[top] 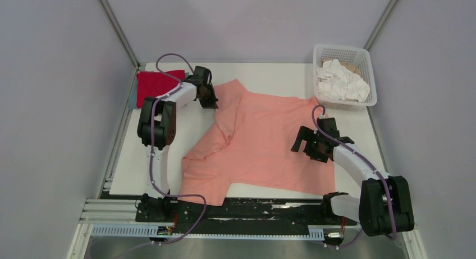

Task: Fold and stack the t-shirts
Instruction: Flatten out the tshirt

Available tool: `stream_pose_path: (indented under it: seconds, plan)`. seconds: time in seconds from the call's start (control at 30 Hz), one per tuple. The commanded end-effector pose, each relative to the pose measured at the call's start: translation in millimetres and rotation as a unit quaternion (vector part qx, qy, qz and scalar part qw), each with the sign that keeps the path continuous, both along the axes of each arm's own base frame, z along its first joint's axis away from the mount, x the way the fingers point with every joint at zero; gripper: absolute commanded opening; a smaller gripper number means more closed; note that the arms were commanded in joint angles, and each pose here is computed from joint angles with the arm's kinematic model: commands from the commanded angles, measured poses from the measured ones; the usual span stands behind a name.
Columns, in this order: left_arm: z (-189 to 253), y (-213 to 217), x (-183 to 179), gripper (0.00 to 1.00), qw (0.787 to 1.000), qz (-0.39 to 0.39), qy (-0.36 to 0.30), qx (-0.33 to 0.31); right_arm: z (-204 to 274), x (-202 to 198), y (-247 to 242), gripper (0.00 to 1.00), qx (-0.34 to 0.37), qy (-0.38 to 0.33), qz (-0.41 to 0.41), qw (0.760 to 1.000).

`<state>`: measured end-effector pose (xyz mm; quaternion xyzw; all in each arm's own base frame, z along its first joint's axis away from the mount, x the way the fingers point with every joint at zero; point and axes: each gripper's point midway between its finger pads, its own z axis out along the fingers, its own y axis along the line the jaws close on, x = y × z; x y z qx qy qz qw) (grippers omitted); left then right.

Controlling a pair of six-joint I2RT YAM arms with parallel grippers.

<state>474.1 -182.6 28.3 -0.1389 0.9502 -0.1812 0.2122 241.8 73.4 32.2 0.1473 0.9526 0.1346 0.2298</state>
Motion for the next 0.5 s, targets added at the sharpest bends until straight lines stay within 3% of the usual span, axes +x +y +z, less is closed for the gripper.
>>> stream_pose_path:
  seconds: [0.0, 0.3, 0.47]
  plan:
    - [15.7, 33.8, 28.3, 0.00, 0.996, -0.001, -0.038, 0.076, -2.3, -3.9, -7.7, 1.00, -0.013, 0.003, -0.005, 1.000]
    - [5.5, 89.9, 73.2, 0.00, 0.990, -0.088, -0.033, 0.102, -0.2, -2.9, -7.4, 1.00, -0.012, -0.002, -0.002, 1.000]
    - [26.6, 94.8, 113.9, 0.16, 0.991, -0.102, -0.074, 0.034, 4.2, -0.3, -5.8, 1.00, -0.008, -0.016, 0.003, 1.000]
